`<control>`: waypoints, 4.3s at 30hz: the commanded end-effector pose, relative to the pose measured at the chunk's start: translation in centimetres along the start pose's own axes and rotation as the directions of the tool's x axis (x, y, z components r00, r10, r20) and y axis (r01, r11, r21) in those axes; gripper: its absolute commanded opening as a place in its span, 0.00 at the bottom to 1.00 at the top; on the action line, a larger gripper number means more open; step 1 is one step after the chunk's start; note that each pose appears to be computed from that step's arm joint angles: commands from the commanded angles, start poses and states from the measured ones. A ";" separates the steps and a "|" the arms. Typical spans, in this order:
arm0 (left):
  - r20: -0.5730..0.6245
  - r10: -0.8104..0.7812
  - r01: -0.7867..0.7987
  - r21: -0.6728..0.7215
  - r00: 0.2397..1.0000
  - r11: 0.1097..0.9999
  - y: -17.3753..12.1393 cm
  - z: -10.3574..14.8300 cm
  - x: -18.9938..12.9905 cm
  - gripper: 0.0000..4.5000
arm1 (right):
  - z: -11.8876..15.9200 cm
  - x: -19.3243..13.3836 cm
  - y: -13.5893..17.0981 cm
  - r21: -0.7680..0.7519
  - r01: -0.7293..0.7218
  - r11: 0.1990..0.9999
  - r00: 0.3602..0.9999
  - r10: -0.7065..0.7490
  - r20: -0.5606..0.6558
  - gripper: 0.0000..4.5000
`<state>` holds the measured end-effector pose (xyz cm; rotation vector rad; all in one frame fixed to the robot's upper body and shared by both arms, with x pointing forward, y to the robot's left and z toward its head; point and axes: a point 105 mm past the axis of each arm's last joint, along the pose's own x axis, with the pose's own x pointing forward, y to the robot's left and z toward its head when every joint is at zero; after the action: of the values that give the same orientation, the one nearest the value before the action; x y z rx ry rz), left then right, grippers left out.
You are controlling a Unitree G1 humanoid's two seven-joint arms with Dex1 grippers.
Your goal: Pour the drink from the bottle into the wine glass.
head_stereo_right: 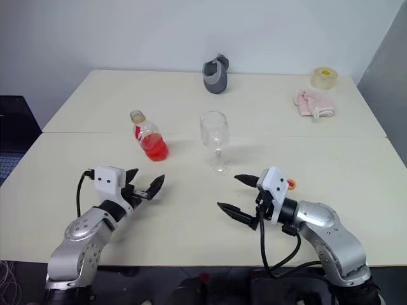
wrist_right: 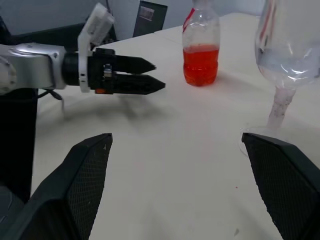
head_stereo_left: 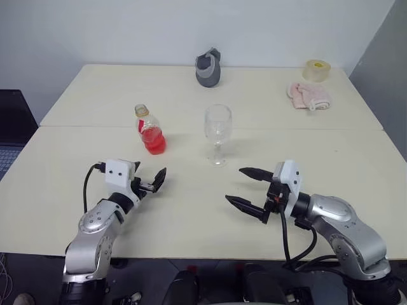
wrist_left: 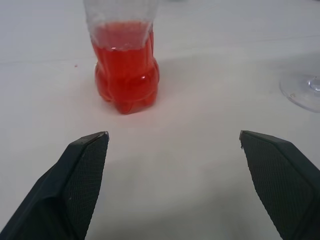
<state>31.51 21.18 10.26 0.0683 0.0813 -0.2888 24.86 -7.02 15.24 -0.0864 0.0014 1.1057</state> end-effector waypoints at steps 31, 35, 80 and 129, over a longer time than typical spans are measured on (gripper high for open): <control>0.163 0.003 -0.024 0.125 0.987 0.992 3.2 5.0 5.0 1.00 | 3.4 -0.3 -1.1 0.013 0.085 0.996 0.992 -0.086 0.092 0.99; 0.167 0.018 -0.039 0.122 0.986 0.992 3.5 5.2 4.9 1.00 | 3.4 -0.3 -1.2 0.010 0.087 0.996 0.992 -0.088 0.090 0.99; 0.198 -0.091 0.064 0.138 0.976 0.988 4.1 6.3 9.6 0.91 | 3.2 -0.4 -1.1 0.005 0.136 0.991 0.988 -0.136 0.075 1.00; 0.180 -0.570 0.252 0.764 0.802 0.595 -5.4 22.0 12.6 0.25 | 9.2 1.6 -6.1 -0.043 0.316 0.948 0.941 -0.308 0.140 1.00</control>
<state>44.05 10.68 26.88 0.7244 -0.3442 -0.8472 30.79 -7.73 23.67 -0.0545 -0.1125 0.7985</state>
